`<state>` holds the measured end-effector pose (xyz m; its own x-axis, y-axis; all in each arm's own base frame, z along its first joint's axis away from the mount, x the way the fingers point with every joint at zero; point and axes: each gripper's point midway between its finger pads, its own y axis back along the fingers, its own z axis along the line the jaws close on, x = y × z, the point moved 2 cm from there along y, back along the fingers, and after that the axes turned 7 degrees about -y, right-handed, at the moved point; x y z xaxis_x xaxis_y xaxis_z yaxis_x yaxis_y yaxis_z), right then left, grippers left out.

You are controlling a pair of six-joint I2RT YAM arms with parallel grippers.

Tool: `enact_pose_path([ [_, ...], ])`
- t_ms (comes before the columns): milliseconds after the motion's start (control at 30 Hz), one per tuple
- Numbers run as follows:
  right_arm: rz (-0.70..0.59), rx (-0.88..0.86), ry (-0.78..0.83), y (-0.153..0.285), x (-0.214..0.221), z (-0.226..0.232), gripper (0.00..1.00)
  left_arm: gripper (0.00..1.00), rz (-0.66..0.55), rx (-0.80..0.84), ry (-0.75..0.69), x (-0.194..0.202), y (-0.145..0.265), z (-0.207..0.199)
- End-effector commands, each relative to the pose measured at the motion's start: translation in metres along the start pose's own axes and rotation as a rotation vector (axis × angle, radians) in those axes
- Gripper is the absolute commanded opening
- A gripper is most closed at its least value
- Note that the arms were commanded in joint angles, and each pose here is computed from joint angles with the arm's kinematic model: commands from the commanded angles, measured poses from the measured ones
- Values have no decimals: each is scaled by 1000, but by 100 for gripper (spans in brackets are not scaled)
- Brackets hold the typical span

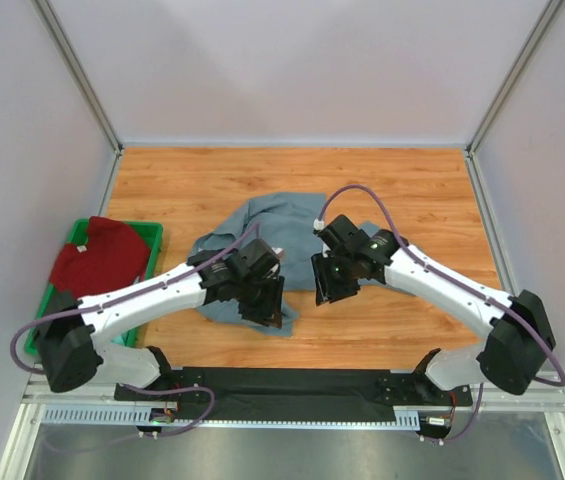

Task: Fold and stack the t-shirts
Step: Flatten the tshirt out

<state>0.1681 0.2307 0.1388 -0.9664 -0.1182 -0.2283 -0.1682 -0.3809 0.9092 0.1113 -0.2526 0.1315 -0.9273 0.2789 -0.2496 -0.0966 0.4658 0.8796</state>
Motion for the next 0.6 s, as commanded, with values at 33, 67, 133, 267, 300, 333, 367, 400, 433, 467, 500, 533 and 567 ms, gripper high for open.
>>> enact_pose_path([
  [33,-119,70,-105,18,-5,-35,39,48,3,-147,-152,-11,-23,-7],
  [67,-116,55,-133,19,-2,-39,39,52,17,-168,-167,-10,-29,-8],
  [133,-150,38,-190,27,-2,-53,39,54,69,-202,-227,1,-47,-15],
  [267,-215,2,-241,41,-1,-64,39,48,109,-282,-305,12,-67,-17],
  [300,-224,7,-260,43,-1,-69,39,48,120,-303,-312,14,-72,-15],
  [333,-228,5,-266,44,1,-71,39,48,128,-312,-313,15,-75,-14],
  [367,-234,-3,-273,46,4,-73,39,50,133,-319,-313,15,-78,-13],
  [400,-232,2,-284,47,6,-75,39,51,145,-333,-312,17,-81,-10],
  [433,-233,2,-288,48,8,-77,39,52,144,-340,-305,16,-83,-9],
  [467,-240,3,-291,49,11,-79,39,52,143,-349,-306,16,-84,-8],
  [500,-240,5,-296,51,13,-79,39,52,141,-353,-305,16,-84,-7],
  [533,-243,4,-301,51,15,-80,39,52,138,-361,-307,15,-85,-6],
  [567,-254,-1,-301,52,18,-81,39,52,126,-371,-309,12,-85,-5],
])
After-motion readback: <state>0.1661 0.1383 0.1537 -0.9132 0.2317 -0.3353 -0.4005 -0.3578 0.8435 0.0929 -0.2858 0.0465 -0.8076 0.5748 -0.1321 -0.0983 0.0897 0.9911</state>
